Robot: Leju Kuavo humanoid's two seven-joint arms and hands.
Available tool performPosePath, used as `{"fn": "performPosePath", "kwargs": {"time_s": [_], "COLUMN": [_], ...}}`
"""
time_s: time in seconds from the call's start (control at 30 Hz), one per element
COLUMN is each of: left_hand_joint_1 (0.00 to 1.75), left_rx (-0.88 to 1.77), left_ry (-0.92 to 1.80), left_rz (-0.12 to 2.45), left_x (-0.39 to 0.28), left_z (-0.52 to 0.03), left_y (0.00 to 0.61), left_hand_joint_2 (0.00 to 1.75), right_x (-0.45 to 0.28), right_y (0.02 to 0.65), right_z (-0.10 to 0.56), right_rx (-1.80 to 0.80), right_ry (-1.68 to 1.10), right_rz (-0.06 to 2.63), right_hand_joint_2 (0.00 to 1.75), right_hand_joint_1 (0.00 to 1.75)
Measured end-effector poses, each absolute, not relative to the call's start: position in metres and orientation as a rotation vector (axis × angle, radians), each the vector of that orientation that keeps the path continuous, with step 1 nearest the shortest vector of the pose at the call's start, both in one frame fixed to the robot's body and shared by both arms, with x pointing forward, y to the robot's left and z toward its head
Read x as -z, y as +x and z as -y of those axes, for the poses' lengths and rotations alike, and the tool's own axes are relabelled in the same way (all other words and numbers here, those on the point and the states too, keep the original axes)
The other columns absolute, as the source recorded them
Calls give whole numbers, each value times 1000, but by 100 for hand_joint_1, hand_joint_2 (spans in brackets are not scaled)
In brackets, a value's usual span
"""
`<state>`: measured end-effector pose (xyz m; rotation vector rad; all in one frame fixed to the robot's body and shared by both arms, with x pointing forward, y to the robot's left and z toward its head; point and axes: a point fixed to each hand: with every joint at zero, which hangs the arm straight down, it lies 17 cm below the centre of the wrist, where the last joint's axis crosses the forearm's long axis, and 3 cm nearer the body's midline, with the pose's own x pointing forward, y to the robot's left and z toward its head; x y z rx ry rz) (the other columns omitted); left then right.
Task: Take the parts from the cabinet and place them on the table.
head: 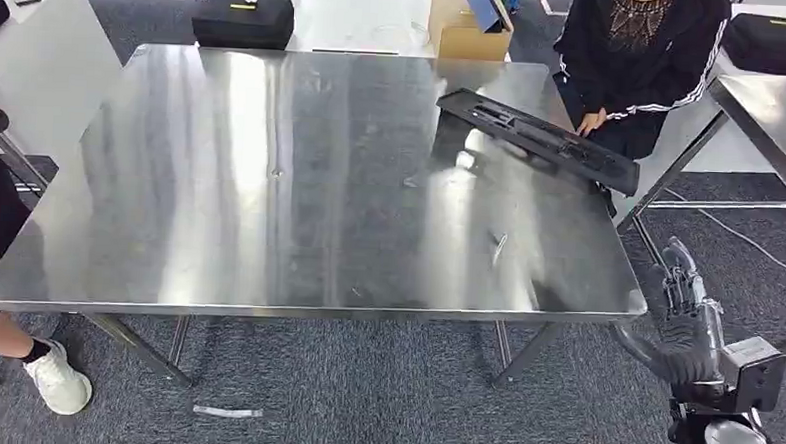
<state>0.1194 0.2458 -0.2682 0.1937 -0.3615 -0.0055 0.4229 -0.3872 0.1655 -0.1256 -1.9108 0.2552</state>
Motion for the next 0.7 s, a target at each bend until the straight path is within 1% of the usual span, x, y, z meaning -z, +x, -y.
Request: {"fn": "performPosePath", "kwargs": {"time_s": [0.17,0.43,0.57,0.6,0.7], "left_hand_joint_1": [0,0,0,0,0], "left_rx": [9,10,9,6,1], "left_ry": [190,194,198,198,198], "left_rz": [358,346,343,342,345], "left_x": [268,269,269,270,269], "left_z": [-244,-245,-247,-247,-247], "left_y": [120,115,115,115,118], "left_hand_joint_2": [0,0,0,0,0], "right_x": [-152,-104,-76,-68,-46], "right_y": [428,431,437,438,442], "right_z": [394,403,420,424,432], "right_rx": [-212,-143,-155,-167,-197], "right_ry": [-156,-209,-368,-415,-510], "right_rz": [1876,1761,1655,1625,1549], "right_hand_joint_2": [175,175,175,0,0], "right_hand_joint_1": [0,0,0,0,0]}}
